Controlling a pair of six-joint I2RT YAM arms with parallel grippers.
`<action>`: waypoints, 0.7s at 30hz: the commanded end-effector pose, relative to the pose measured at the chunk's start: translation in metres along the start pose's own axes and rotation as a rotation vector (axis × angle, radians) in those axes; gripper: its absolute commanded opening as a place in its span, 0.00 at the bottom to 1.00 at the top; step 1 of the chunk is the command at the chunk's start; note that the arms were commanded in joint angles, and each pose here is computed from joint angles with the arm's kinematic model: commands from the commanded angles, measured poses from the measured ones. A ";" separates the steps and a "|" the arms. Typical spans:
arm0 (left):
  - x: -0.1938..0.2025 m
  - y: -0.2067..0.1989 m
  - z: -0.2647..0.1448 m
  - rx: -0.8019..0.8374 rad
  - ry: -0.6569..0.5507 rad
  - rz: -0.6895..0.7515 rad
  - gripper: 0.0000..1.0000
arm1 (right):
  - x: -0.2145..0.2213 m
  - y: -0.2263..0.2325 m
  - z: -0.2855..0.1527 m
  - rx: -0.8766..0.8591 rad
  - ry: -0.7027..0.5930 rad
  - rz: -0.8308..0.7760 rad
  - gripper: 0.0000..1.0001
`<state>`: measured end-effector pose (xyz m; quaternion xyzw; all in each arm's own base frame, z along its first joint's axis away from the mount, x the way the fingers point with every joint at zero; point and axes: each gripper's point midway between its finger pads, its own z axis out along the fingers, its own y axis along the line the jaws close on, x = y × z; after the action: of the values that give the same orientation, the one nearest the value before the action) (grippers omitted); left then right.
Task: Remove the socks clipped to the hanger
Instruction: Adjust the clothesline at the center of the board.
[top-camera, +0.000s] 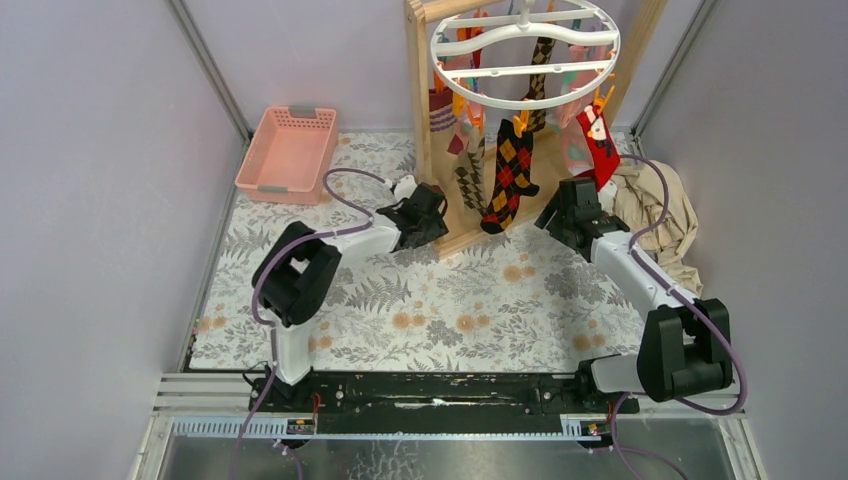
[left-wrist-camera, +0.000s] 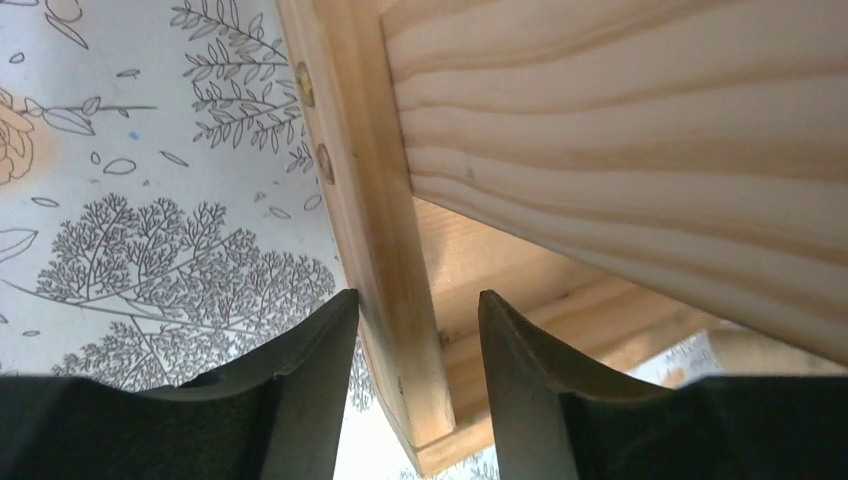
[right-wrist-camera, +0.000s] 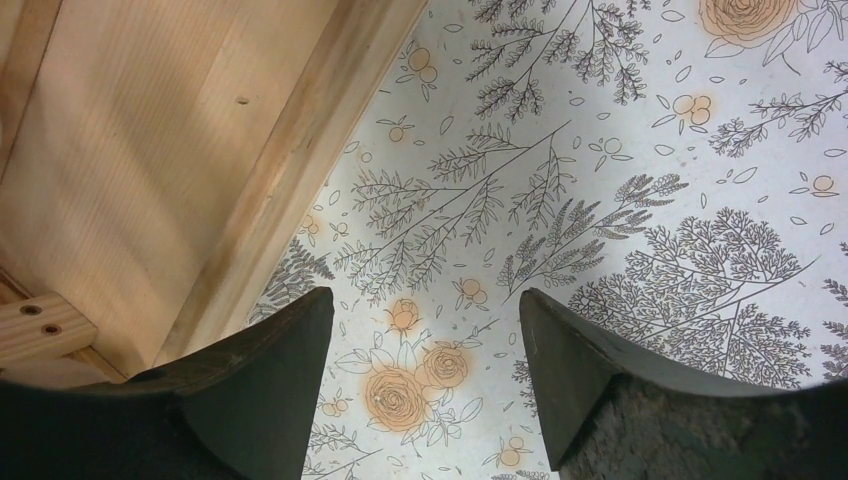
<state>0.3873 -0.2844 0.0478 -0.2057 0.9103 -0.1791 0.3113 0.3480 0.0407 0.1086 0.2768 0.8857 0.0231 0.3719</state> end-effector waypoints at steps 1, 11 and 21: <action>-0.026 -0.012 0.020 -0.014 -0.101 -0.066 0.52 | -0.010 0.004 -0.006 -0.047 -0.030 0.006 0.75; -0.072 0.052 0.043 -0.133 -0.153 -0.152 0.36 | -0.008 0.006 -0.008 -0.082 -0.015 -0.003 0.75; -0.138 0.114 0.050 -0.212 -0.196 -0.211 0.34 | -0.003 0.007 -0.006 -0.097 0.002 -0.003 0.75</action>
<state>0.4639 -0.1924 0.0307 -0.2895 0.8863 -0.1338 0.3358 0.3435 0.0442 0.1063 0.2644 0.8911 0.0502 0.3655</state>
